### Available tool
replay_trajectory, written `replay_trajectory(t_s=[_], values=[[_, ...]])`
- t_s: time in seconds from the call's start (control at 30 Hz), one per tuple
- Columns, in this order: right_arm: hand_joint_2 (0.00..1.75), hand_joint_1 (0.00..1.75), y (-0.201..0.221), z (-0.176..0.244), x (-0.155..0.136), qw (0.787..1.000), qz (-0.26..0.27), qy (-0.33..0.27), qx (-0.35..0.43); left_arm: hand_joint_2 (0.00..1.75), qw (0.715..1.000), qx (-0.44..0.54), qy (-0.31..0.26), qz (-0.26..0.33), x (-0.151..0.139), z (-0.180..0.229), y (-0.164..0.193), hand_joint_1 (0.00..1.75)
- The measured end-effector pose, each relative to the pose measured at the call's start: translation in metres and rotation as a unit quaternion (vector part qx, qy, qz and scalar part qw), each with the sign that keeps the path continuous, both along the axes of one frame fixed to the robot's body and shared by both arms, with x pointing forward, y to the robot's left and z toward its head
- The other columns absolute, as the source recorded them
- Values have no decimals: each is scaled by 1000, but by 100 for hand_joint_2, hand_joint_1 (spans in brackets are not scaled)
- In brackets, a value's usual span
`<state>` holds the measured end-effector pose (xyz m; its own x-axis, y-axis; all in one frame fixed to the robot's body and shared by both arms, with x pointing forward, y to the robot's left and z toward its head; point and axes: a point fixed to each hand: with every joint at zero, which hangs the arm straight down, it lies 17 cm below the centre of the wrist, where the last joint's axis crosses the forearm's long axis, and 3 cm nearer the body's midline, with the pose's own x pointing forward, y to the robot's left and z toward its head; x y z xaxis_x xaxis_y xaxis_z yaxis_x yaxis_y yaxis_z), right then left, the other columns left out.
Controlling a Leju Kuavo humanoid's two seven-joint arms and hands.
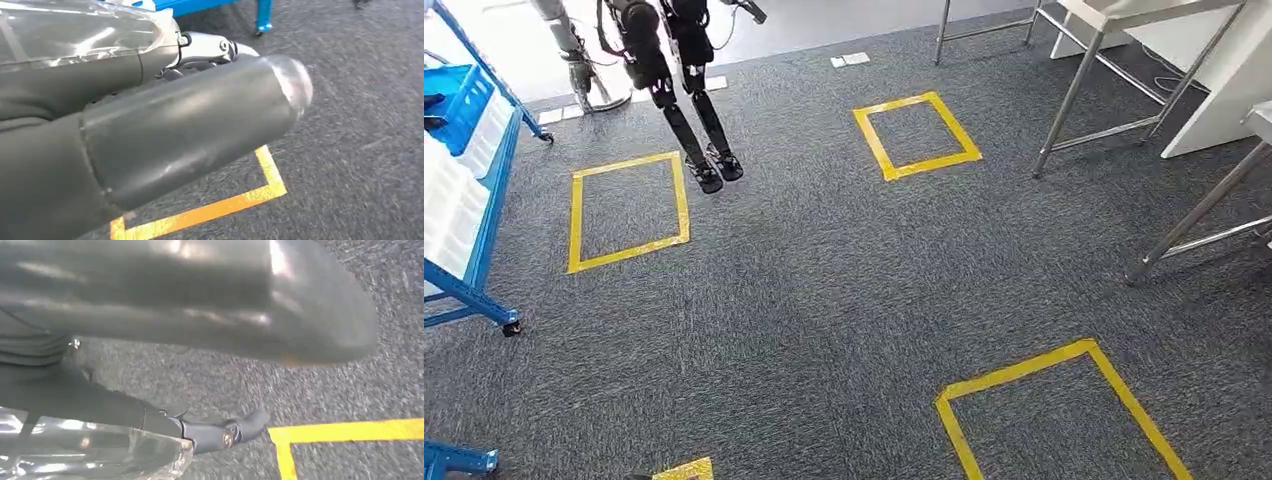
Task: Take the parts from the cabinet and place them on the table.
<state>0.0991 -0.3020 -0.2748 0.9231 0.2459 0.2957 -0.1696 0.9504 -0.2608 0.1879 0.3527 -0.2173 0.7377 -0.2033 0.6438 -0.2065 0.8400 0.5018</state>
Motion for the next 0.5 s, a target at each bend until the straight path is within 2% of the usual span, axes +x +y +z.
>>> replay_trajectory(t_s=[0.5], values=[[0,0,1,1,4,1000,-1,-3,1,0,1000,0,-2,1,1,1,1,0]])
